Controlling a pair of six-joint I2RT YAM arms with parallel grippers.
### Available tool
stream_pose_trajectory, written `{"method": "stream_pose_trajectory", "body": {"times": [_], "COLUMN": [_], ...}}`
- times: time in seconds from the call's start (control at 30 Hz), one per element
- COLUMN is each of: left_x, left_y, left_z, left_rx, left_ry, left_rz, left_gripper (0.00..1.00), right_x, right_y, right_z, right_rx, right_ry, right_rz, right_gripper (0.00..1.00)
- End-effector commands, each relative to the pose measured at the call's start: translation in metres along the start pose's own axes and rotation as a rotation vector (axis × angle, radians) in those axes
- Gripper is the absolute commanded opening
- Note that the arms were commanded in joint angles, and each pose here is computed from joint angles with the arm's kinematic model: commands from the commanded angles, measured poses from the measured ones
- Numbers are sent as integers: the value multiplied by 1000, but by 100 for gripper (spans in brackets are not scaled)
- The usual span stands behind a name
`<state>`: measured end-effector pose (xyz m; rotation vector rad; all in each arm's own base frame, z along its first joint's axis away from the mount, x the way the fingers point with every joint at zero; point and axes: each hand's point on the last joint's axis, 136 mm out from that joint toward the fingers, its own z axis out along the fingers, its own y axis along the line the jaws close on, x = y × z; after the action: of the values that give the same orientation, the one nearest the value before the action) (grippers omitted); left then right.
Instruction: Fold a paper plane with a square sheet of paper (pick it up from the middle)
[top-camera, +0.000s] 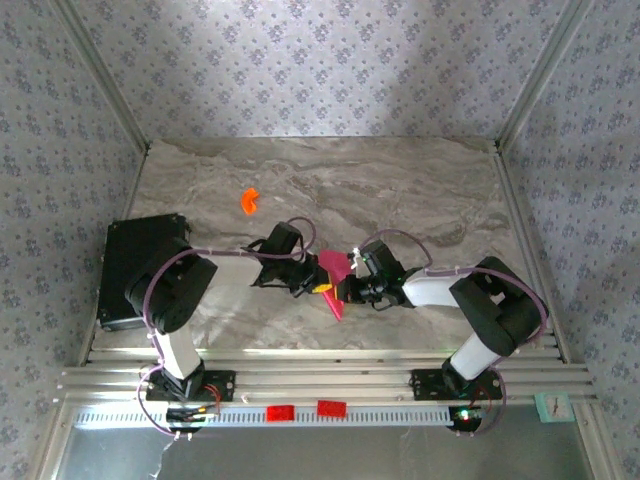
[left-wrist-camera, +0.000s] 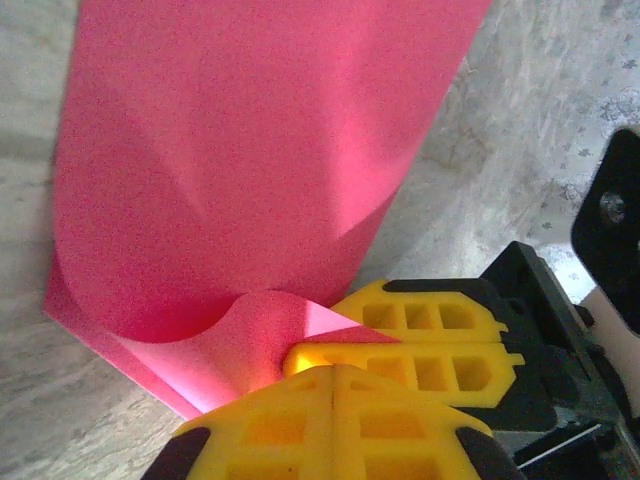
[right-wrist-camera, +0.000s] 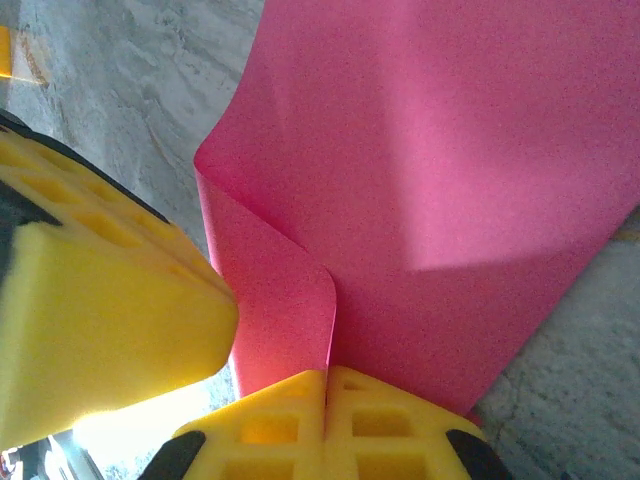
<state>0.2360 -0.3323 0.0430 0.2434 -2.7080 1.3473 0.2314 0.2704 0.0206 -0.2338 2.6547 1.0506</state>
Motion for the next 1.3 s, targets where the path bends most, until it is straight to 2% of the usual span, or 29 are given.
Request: {"method": "stream_pose_trajectory", "body": {"times": [0.0,0.23,0.5,0.7,1.0,1.07,1.17,1.27], "left_x": [3,3,-5,-2,6,8,10,11], "left_y": [18,49,6,-4,35,41,50,56], "left_z": [6,9,-6,-7,9,9,8,10], "left_rx": [-45,-156,-101,-55,-144,-163,-199,-214], "left_ry": [10,1,-30,-19,37,46,51,57], "left_rz": [-35,-27,73,87,34,32,38,33], "left_gripper": [1,1,10,11,6,4,2,2], "right_x": [19,19,19,20,15,11,-1,-9], "right_y": [-29,-29,-29,-30,-23,-17,-4,1], "right_z": [4,6,4,2,1,0,-7,-21], "right_rx": [94,90,95,98,74,61,30,58], "right_ry": [50,55,50,48,39,35,6,-20], "right_rz": [56,58,60,59,60,62,56,60], "right_gripper": [2,2,2,2,6,10,23,33]}}
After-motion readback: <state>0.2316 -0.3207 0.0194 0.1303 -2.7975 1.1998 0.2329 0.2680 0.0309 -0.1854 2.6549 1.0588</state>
